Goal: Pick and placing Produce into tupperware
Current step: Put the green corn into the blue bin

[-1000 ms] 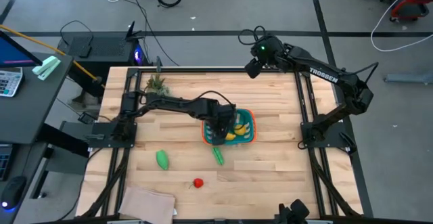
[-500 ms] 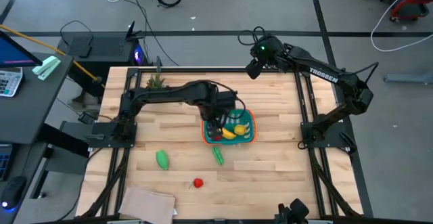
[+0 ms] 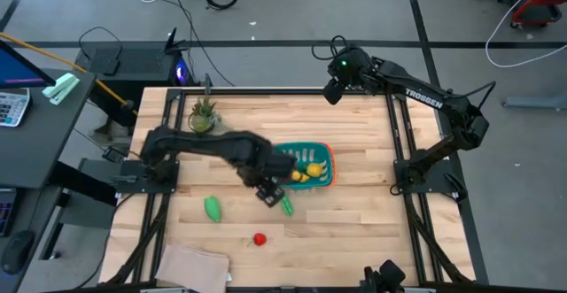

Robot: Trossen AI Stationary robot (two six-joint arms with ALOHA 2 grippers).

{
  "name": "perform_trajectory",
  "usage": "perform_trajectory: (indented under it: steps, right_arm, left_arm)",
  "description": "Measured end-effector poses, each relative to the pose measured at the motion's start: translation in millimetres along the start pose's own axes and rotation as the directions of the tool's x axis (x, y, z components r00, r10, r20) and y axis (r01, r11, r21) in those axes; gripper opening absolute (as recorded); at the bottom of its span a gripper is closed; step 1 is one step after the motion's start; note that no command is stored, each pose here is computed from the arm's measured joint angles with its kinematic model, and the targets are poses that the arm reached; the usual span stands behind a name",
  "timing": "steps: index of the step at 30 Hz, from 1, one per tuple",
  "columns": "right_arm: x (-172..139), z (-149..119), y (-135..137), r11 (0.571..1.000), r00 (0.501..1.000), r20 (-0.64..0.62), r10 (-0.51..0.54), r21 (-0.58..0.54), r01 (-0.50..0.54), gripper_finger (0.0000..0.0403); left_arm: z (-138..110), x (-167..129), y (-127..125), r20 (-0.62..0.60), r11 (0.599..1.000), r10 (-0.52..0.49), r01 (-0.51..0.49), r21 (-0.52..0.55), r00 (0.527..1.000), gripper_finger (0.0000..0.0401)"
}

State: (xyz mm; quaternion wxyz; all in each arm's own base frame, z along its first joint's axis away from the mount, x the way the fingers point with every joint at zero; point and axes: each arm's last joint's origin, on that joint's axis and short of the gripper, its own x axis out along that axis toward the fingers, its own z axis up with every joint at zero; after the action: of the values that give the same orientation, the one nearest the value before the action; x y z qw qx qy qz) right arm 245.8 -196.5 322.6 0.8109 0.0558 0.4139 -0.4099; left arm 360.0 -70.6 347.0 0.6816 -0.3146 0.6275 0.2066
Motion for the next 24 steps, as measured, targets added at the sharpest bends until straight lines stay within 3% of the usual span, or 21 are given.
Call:
perform_trajectory:
  steps: [3, 5, 11, 18, 24]
  right_arm:
    - [0, 0, 0, 1.0, 1.0, 0.0, 0.0, 0.004, 0.0, 0.0214]
    - [0, 0, 0, 1.0, 1.0, -0.001, 0.001, 0.004, -0.001, 0.0214]
    - [0, 1, 0, 1.0, 1.0, 0.01, 0.007, 0.008, -0.007, 0.0214]
    - [0, 1, 0, 1.0, 1.0, 0.014, 0.017, 0.026, -0.017, 0.0214]
    - [0, 2, 1, 0.998, 0.999, 0.019, 0.043, 0.048, -0.044, 0.0214]
  left_arm:
    - [-25, 6, -1, -0.048, 0.986, 0.031, -0.038, -0.16, 0.998, 0.0214]
    - [-44, 15, -1, -0.078, 0.957, 0.068, -0.087, -0.279, 0.995, 0.0213]
    - [-98, 45, 3, -0.142, 0.796, 0.183, -0.231, -0.559, 0.973, 0.0213]
    - [-137, 91, 14, -0.137, 0.641, 0.196, -0.233, -0.732, 0.971, 0.0217]
    - [-153, 125, 42, -0.08, 0.596, 0.162, -0.162, -0.787, 0.984, 0.0217]
